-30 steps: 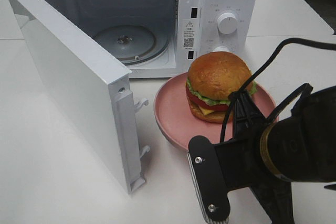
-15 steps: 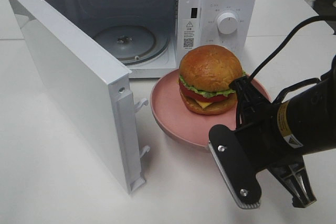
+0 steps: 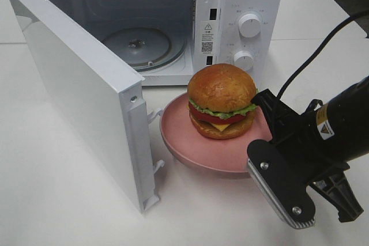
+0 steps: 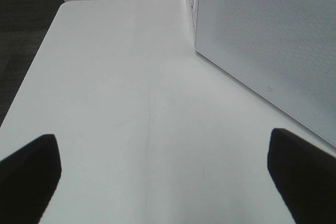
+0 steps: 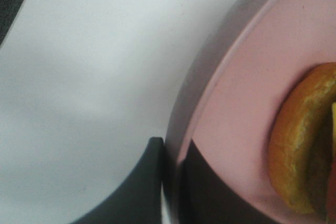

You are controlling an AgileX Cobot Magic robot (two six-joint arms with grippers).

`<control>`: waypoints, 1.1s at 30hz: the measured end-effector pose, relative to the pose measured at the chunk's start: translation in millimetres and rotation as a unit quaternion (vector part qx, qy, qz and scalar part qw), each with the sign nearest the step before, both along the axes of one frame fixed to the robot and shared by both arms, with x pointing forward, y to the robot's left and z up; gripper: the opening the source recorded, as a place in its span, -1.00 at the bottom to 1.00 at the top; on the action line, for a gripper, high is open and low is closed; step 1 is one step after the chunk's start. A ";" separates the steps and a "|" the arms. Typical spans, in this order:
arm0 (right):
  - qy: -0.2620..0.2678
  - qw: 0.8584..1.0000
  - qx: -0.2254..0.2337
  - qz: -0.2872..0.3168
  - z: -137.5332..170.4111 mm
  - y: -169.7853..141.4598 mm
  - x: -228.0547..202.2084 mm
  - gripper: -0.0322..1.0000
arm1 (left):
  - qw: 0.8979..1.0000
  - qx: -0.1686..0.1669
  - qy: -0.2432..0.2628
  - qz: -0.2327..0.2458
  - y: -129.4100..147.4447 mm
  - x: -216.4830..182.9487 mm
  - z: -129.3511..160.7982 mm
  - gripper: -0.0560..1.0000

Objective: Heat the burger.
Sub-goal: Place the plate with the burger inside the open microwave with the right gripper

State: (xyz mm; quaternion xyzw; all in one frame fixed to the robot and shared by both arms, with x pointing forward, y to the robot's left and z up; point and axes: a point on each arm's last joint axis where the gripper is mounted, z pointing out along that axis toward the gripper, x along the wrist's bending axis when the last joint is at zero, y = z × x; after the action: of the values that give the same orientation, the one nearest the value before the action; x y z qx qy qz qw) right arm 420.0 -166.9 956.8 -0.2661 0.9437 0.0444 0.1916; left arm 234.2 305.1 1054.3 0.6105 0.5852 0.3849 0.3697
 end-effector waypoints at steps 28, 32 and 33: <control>-0.042 0.995 0.025 0.083 21.2 17.0 35.2 -0.87 | 1.000 0.000 0.000 0.000 0.0 0.0 0.0 0.99; -0.039 0.995 0.023 0.084 21.4 21.2 41.4 -0.87 | 1.000 0.000 0.000 0.000 0.0 0.0 0.0 0.99; -0.038 0.995 0.023 0.084 22.5 24.0 45.7 -0.87 | 1.000 0.000 0.000 0.000 0.0 0.0 0.0 0.99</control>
State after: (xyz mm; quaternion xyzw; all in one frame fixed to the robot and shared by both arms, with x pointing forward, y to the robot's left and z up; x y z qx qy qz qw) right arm 465.6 -142.9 979.3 -0.3418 0.9087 0.0718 0.2288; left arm 234.2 305.1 1054.3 0.6105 0.5852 0.3849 0.3697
